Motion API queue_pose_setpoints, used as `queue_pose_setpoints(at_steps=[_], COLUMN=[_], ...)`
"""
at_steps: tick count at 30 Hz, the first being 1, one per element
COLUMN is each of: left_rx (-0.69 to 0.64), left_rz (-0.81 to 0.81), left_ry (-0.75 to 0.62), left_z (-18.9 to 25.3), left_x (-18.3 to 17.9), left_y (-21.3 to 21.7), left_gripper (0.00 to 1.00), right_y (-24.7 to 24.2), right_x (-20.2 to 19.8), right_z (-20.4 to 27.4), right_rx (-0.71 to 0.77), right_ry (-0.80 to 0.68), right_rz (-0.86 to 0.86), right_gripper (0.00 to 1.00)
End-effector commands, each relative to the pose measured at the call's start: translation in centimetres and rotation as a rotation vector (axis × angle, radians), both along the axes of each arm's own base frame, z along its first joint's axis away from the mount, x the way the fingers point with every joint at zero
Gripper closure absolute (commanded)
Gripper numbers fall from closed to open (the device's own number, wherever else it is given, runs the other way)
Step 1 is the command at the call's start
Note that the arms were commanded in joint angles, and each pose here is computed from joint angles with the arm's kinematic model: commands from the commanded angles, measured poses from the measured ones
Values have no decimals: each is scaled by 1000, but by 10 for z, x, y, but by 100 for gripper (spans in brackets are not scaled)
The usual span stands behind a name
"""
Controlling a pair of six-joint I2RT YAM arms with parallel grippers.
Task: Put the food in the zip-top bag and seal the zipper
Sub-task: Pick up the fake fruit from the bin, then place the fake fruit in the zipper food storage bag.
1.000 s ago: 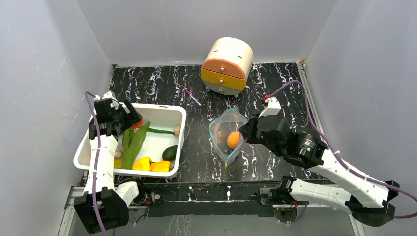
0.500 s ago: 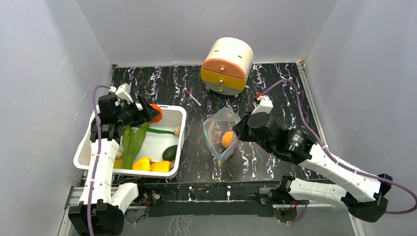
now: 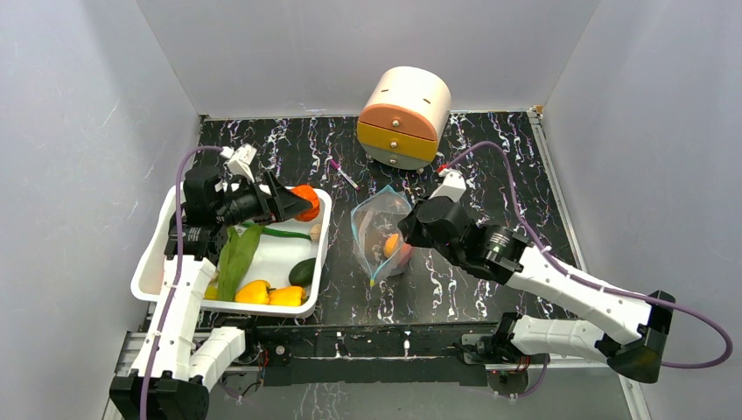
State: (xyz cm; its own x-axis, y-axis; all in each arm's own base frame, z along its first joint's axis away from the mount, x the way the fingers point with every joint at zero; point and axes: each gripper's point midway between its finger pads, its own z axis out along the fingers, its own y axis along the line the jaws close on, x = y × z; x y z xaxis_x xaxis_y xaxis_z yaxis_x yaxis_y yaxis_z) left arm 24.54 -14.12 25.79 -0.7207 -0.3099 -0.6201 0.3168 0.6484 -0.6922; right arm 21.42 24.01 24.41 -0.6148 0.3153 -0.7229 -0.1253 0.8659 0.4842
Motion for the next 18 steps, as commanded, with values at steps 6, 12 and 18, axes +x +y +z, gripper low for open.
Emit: queue_pose_setpoints(at_steps=[6,12,18], left_rx=[-219,-326,-350], left_rz=[-262,-321,-370], left_ry=[-145,-191,-157], left_z=[68,96,84], left_x=[-33,-42,-48], left_y=[-48,-70,-98], left_gripper=[52,50,51], right_y=[20,34,45], right_x=[19,23,26], right_z=[26,32,36], right_rx=[91,128,130], right_ry=[-63,-70,-66], right_rz=[-43,-25,0], right_gripper=[100,100,100])
